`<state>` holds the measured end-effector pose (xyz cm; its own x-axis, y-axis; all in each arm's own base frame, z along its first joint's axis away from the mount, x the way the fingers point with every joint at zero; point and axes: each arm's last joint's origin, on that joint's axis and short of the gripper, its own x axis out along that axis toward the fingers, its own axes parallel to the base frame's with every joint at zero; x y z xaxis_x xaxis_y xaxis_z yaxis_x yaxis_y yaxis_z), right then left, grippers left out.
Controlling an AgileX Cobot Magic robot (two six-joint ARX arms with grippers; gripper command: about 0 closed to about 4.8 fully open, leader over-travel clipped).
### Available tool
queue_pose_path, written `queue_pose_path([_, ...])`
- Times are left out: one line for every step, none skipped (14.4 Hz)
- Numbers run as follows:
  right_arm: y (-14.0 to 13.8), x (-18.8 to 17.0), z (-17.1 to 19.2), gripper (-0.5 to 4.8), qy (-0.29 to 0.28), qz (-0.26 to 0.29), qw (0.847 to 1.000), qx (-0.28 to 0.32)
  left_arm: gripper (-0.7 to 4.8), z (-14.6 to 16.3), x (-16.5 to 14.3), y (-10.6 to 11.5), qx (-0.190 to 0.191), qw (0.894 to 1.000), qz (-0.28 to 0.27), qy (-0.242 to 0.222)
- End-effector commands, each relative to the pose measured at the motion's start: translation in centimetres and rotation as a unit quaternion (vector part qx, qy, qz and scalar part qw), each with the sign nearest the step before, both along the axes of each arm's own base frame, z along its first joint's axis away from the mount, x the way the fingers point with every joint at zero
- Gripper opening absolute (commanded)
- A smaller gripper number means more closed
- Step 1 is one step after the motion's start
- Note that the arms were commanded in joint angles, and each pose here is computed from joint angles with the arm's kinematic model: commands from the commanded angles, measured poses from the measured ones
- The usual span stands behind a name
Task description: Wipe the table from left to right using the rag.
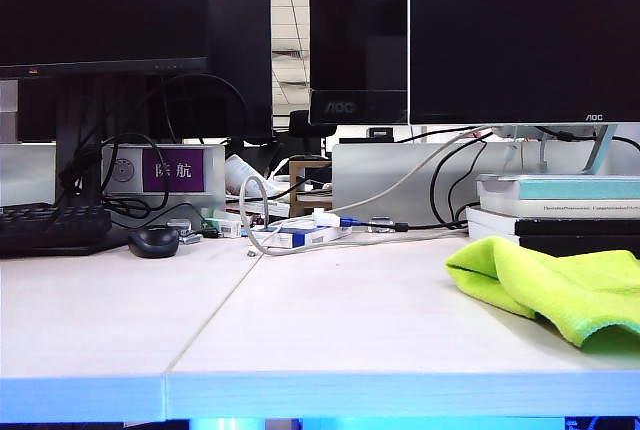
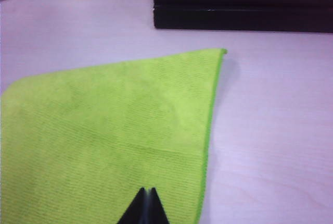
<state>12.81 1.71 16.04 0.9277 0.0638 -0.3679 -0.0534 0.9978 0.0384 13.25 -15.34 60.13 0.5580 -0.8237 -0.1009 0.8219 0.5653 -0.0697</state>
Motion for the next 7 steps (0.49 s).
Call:
queue_pose_path([0.0,0.1,0.2,0.13,-0.007,-0.002,1.000,0.003,-0.06,0.7,-3.1,4.1,0.013,0.997,0.069,-0.019])
queue_pose_path([0.0,0.1,0.2,0.13,-0.007,-0.002,1.000,0.003,-0.06,0.9,-4.8,6.2,0.009,0.995,0.096,-0.027])
queue_pose_path([0.0,0.1,0.2,0.13,-0.007,-0.002,1.000,0.003,-0.06,1.3,-6.6,8.8,-0.001,0.987,0.157,-0.044])
queue_pose_path([0.0,0.1,0.2,0.13,-0.007,-0.002,1.000,0.003,-0.06,1.3,-8.2,10.8,-0.008,0.980,0.191,-0.055])
queue_pose_path([0.0,0.1,0.2,0.13,-0.007,-0.002,1.000,0.003,-0.06,0.3,-9.6,12.9,0.010,0.965,0.258,-0.053])
queue_pose_path([0.0,0.1,0.2,0.13,-0.007,-0.002,1.000,0.003,-0.06,-1.9,-9.4,12.9,0.046,0.957,0.285,-0.038])
queue_pose_path([0.0,0.1,0.2,0.13,-0.007,-0.002,1.000,0.003,-0.06,-3.1,-9.0,12.5,0.057,0.957,0.283,-0.035])
